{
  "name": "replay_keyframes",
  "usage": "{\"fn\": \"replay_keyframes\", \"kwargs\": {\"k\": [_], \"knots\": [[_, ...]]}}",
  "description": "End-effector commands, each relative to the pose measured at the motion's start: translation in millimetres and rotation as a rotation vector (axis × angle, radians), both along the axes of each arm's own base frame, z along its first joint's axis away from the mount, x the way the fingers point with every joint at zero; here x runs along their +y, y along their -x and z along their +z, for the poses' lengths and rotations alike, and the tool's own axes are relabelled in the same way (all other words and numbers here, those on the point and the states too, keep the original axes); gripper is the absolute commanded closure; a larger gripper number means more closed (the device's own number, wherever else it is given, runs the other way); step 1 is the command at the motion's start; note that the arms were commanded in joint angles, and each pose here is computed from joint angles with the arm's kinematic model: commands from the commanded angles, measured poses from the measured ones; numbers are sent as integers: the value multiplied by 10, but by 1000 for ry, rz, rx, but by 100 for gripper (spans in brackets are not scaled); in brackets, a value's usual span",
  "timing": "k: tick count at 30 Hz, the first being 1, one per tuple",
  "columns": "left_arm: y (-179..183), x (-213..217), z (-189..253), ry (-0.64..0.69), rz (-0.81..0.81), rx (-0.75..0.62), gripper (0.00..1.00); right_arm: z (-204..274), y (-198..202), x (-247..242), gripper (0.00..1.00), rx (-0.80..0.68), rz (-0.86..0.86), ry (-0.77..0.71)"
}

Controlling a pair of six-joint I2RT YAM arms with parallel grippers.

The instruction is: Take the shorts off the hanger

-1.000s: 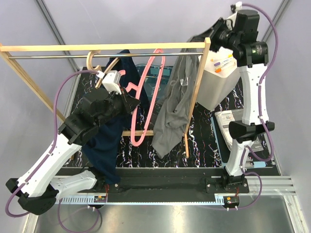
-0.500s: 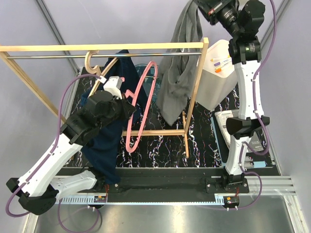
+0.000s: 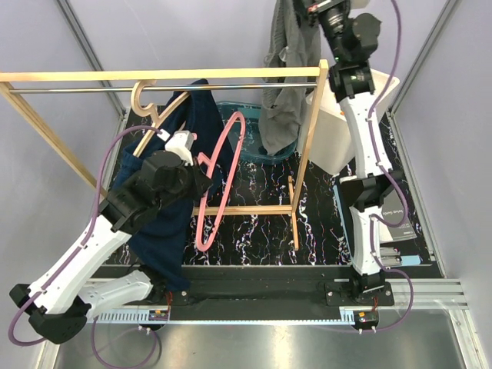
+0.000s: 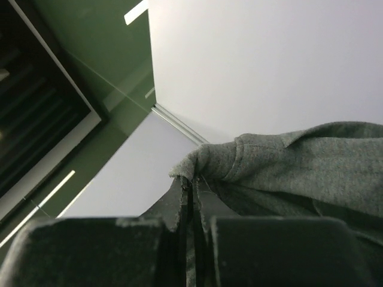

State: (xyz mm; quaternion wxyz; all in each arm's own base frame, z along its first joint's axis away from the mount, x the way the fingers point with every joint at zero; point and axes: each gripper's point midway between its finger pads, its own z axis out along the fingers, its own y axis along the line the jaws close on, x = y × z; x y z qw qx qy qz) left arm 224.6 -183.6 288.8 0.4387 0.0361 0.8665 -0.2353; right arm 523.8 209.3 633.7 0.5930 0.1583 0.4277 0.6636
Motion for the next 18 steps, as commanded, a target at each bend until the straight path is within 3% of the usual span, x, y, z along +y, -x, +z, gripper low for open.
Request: {"fn": "replay_keyframes", "kwargs": {"k": [1, 7, 18], "knots": [[23, 38, 145, 48, 18, -39, 100, -16, 111, 361, 100, -80, 10, 58], [64, 37, 194, 48, -5, -46, 100, -463, 99, 787, 100, -13, 54, 261], [-3, -39, 363, 23, -54, -86, 100, -987, 42, 924, 100, 86, 98, 431]]}}
